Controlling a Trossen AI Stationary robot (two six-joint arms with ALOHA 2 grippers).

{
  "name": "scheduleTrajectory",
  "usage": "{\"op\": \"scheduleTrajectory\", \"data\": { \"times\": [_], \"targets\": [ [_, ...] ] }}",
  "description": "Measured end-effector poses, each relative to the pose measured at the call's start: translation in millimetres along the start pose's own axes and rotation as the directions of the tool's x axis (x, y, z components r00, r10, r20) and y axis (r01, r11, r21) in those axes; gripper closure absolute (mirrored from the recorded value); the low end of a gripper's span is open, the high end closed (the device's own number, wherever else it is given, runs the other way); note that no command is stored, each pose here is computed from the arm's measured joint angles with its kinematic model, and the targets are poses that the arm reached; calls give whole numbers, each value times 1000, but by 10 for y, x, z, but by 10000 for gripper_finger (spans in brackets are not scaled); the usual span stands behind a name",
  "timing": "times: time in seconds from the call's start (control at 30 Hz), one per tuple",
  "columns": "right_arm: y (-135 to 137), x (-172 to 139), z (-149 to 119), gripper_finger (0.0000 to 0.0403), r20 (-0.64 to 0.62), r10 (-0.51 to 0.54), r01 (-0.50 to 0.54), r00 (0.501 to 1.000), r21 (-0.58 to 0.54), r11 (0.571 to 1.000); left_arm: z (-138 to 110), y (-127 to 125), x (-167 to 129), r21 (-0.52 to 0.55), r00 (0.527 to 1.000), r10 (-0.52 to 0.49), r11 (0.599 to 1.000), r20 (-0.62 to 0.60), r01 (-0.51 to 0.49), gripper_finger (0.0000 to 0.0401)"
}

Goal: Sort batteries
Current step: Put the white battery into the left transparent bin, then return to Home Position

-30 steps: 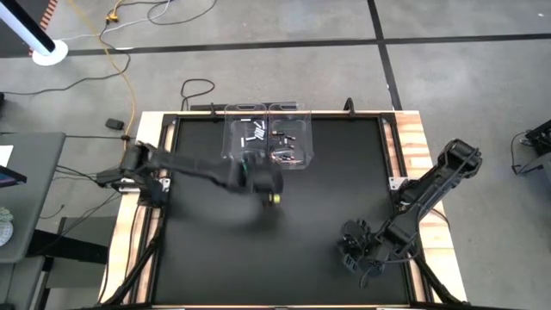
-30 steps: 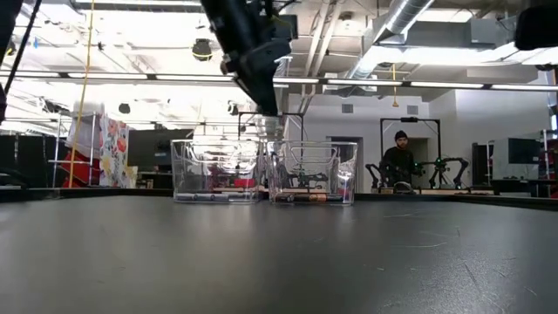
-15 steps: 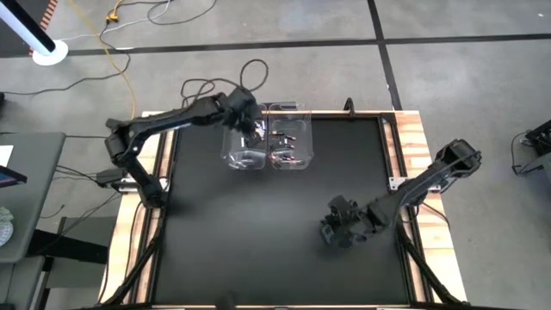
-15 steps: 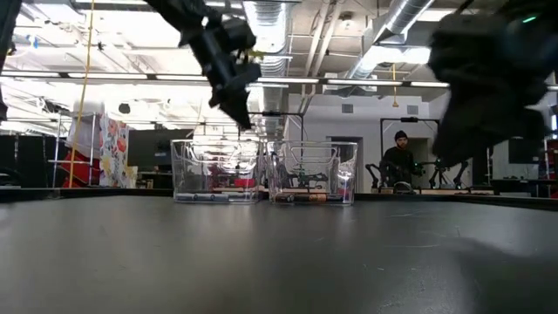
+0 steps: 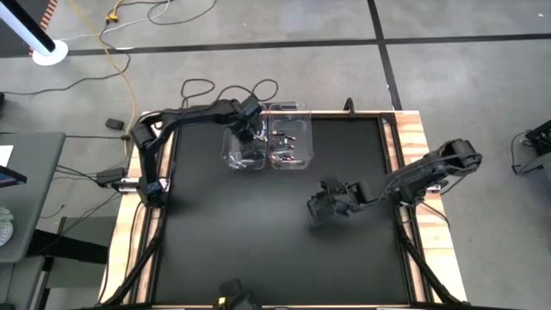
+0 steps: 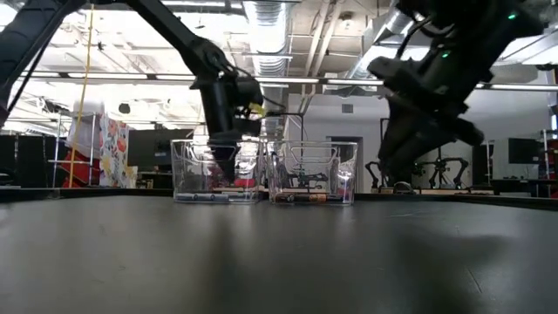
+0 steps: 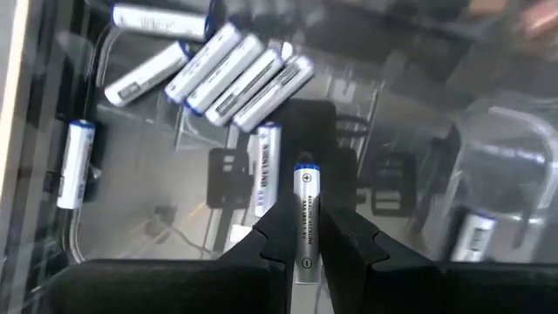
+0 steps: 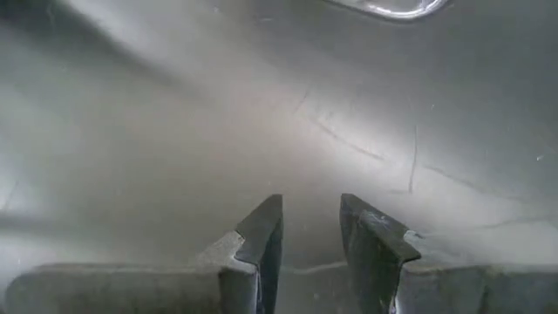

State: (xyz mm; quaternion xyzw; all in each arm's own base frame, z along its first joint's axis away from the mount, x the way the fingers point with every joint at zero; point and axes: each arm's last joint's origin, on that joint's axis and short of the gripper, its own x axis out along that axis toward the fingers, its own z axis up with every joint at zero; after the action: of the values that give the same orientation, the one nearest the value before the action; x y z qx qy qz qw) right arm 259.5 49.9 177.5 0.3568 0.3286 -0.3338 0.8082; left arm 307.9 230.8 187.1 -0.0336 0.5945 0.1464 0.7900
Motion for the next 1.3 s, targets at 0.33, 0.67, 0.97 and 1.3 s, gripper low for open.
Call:
{"op": "scheduleTrajectory", "data": {
  "times": [0.33, 0.67, 0.97, 1.3],
  "targets": [
    [-22, 53, 116, 270, 9, 8, -9, 1000, 45, 999, -30, 67, 73, 58, 1000, 1, 998, -18, 0, 355],
    [-30, 61, 133, 270, 11, 5, -6, 1000, 52, 999, -7, 87, 72, 69, 999, 40, 997, -2, -39, 304],
    [-36, 66, 145, 270, 13, 2, -3, 1000, 56, 998, -12, 96, 62, 65, 966, 244, 969, -87, -239, 299],
    [-122, 60, 101, 270, -25, -82, 80, 996, -94, 992, 10, 85, -6, 159, 778, 593, 805, -208, -571, 299]
  ]
}}
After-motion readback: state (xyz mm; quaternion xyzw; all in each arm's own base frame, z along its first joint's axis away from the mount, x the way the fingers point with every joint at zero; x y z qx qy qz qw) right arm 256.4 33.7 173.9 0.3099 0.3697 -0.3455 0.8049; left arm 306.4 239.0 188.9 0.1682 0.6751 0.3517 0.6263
